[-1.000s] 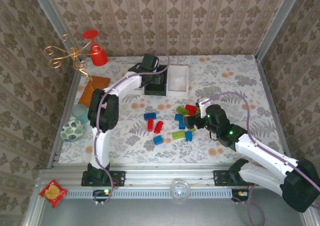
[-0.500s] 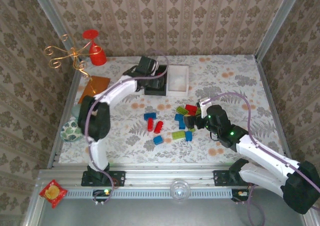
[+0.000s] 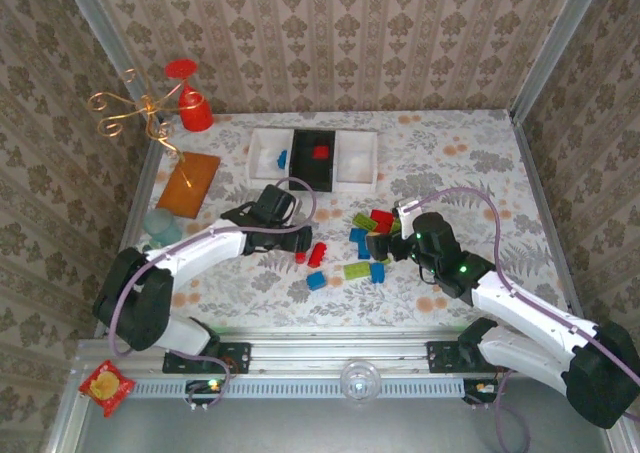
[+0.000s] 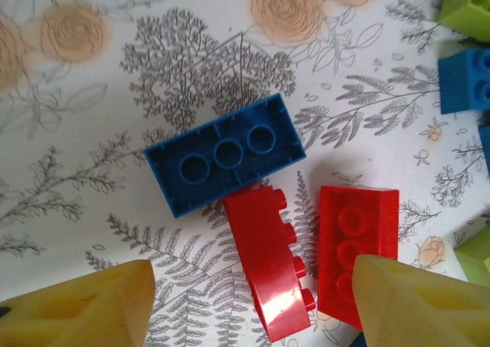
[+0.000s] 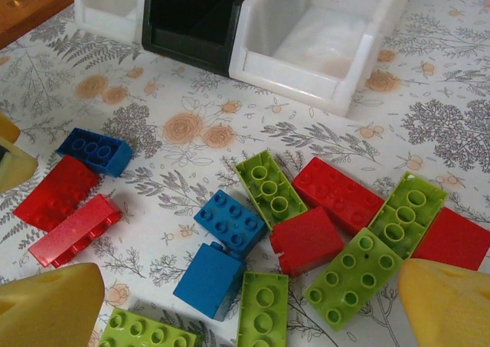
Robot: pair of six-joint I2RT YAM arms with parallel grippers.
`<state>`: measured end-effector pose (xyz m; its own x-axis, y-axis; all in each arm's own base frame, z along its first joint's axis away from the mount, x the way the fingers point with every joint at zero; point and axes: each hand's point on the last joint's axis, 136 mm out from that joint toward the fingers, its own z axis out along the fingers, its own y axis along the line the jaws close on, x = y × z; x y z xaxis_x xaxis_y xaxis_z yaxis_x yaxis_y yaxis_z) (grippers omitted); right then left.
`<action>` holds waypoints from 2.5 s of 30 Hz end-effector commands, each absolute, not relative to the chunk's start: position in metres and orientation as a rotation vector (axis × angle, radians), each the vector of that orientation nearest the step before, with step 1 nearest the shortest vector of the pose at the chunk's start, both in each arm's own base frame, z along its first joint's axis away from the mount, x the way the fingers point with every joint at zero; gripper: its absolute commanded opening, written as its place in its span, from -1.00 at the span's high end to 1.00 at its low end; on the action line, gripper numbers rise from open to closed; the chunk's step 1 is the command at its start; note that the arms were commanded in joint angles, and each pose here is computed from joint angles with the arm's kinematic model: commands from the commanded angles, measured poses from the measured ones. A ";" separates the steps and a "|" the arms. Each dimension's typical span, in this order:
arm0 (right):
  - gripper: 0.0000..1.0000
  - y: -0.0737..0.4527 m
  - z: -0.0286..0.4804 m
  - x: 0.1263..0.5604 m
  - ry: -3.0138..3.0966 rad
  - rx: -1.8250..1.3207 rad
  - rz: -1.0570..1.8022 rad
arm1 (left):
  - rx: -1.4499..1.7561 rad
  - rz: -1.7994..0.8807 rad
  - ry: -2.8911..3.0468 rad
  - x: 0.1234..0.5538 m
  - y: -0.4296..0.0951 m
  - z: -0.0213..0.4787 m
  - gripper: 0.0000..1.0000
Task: Sort the legos into containers by color
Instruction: Pick up the lego from the center of the table, then place the lego in the container, then pick up the lego from the center of the table.
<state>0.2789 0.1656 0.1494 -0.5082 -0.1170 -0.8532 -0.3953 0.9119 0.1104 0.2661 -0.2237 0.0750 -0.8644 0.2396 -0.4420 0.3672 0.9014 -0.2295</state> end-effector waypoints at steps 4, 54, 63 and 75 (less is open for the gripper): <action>-1.00 0.169 0.149 0.277 2.083 -0.365 0.386 | 0.436 -0.451 2.726 0.261 -0.238 0.056 -0.24; -1.00 0.198 0.148 0.265 2.013 -0.485 0.425 | 0.387 -0.082 2.282 0.552 -0.274 0.128 0.23; -1.00 0.193 0.147 0.266 2.011 -0.475 0.388 | 0.446 -0.094 2.223 0.499 -0.276 0.181 -0.26; -1.00 0.172 0.163 0.266 1.958 -0.413 0.313 | 0.610 -0.450 2.482 0.278 -0.268 0.112 -0.30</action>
<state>0.2669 0.1828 0.1643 -0.3956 -0.1342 -0.9086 -0.4537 0.8887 0.0663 0.3111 -0.2767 0.1384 -0.6610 0.3477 -0.6650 0.5346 0.8400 -0.0922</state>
